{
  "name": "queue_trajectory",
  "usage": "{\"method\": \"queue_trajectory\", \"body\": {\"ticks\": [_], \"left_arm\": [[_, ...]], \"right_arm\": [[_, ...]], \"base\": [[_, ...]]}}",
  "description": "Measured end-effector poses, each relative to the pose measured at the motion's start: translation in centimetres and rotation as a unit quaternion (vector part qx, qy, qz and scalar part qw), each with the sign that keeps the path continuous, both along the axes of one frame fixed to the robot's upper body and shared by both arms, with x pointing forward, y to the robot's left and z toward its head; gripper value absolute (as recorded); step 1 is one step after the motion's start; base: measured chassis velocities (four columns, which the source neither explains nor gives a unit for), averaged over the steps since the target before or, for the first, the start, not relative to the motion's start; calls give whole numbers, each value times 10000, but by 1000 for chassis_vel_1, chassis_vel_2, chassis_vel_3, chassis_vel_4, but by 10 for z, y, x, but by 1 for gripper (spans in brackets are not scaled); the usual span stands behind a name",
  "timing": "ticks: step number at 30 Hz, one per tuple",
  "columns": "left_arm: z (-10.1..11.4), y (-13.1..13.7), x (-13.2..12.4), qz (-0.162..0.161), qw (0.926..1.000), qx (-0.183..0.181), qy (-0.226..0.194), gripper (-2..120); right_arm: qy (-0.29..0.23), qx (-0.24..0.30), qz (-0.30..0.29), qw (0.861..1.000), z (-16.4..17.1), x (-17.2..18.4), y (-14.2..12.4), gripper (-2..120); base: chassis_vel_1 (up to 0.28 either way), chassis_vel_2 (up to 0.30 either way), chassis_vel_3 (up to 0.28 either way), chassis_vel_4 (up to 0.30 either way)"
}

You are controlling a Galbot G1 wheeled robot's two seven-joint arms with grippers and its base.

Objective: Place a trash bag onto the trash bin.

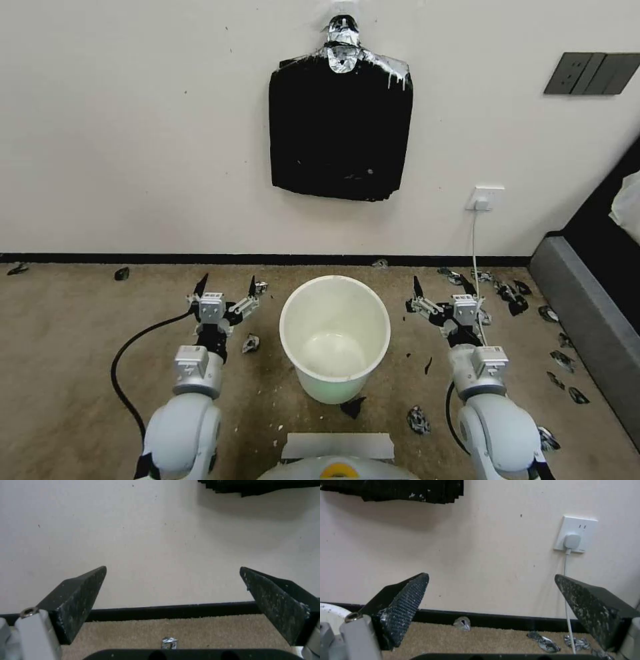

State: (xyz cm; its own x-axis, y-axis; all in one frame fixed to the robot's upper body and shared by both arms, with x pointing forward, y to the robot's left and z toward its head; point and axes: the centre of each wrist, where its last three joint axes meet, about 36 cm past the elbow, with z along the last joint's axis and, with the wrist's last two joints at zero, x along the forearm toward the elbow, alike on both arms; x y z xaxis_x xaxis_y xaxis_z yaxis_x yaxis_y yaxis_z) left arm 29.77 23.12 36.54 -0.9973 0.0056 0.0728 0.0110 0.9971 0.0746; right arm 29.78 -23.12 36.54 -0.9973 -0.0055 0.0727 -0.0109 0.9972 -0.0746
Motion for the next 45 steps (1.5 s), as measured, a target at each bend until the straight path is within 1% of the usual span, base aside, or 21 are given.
{"method": "queue_trajectory", "body": {"ticks": [35, 37, 38, 40, 41, 42, 45], "left_arm": [[-1, 0, -2, 6, 10000, -1, 6, 100], [1, -2, -16, 71, 9999, 16, -103, 100], [1, -2, -16, 71, 9999, 16, -103, 100], [2, -5, -37, 153, 9997, 38, -175, 100], [0, -5, -41, 159, 9998, 43, -119, 100], [0, -5, -41, 159, 9998, 43, -119, 100], [5, -9, -64, 214, 9993, 50, -297, 100]], "right_arm": [[-1, -4, 0, 10000, 0, -2, 1, 100], [-116, -101, -39, 9999, 8, -16, 5, 100], [-116, -101, -39, 9999, 8, -16, 5, 100], [-306, -254, -105, 9992, 22, -40, 13, 100], [-408, -311, -125, 9986, 29, -51, 16, 100], [-408, -311, -125, 9986, 29, -51, 16, 100], [-726, -472, -236, 9960, 55, -84, 26, 100]], "base": [[0, 0, 0, 0], [0, 0, 0, 0], [0, 0, 0, 0], [0, 0, 0, 0], [0, 0, 0, 0], [0, 0, 0, 0], [0, 0, 0, 0]]}}
